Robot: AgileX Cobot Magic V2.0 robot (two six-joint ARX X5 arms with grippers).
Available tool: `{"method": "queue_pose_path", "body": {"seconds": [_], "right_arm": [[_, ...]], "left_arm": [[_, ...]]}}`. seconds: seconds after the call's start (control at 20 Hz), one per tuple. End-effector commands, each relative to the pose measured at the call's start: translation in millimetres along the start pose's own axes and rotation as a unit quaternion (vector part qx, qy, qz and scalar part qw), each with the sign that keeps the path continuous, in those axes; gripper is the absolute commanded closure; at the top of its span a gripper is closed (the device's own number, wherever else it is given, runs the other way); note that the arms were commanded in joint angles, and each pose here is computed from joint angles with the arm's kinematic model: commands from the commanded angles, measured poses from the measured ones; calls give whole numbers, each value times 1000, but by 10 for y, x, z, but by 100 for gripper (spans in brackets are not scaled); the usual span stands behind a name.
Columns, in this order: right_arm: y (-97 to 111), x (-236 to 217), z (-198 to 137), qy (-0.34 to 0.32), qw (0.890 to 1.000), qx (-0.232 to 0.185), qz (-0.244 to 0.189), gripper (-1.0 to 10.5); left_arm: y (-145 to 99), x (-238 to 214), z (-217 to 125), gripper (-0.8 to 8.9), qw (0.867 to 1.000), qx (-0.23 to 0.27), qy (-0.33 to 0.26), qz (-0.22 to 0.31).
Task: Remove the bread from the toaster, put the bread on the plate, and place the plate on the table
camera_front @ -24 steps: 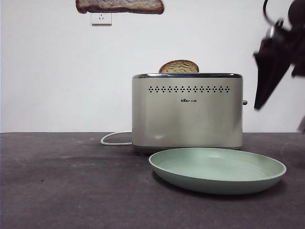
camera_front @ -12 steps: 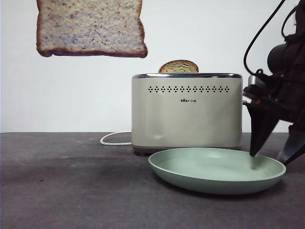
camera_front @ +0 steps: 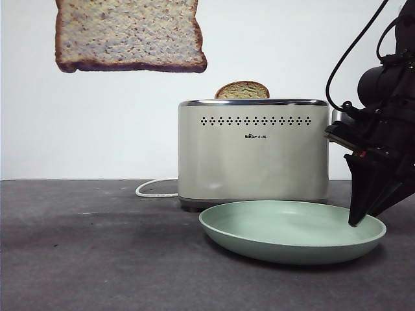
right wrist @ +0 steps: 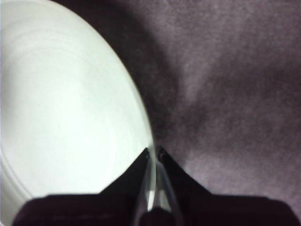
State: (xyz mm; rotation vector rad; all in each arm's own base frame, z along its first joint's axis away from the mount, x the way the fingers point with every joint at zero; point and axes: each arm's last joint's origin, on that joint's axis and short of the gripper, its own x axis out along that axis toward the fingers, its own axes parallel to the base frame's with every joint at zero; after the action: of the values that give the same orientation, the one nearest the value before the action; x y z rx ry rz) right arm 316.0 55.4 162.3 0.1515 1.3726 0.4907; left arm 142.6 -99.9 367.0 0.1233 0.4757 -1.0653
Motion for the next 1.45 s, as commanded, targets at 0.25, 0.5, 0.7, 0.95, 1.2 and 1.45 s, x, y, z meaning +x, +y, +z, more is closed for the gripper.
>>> {"method": "queue_pose_path", "body": {"seconds": [0.25, 0.5, 0.7, 0.95, 1.2, 1.45], "right_arm": [[64, -113, -13, -14, 1000, -5, 5, 963], [417, -707, -173, -84, 995, -36, 44, 963], [799, -1012, -382, -116, 988, -81, 59, 963], [1134, -1146, -538, -137, 980, -115, 82, 963], [1290, -1098, -579, -132, 980, -134, 72, 963], [1359, -1074, -596, -131, 978, -143, 70, 963]], "left_arm": [[-26, -1, 15, 820, 998, -44, -12, -39], [5, 57, 116, 821, 993, -87, -48, -67], [108, 250, 208, 822, 980, -154, -62, -109], [299, 681, 91, 822, 967, -221, 10, -128], [429, 950, -59, 822, 957, -261, 68, -109], [461, 979, -166, 686, 952, -284, 109, -47]]}}
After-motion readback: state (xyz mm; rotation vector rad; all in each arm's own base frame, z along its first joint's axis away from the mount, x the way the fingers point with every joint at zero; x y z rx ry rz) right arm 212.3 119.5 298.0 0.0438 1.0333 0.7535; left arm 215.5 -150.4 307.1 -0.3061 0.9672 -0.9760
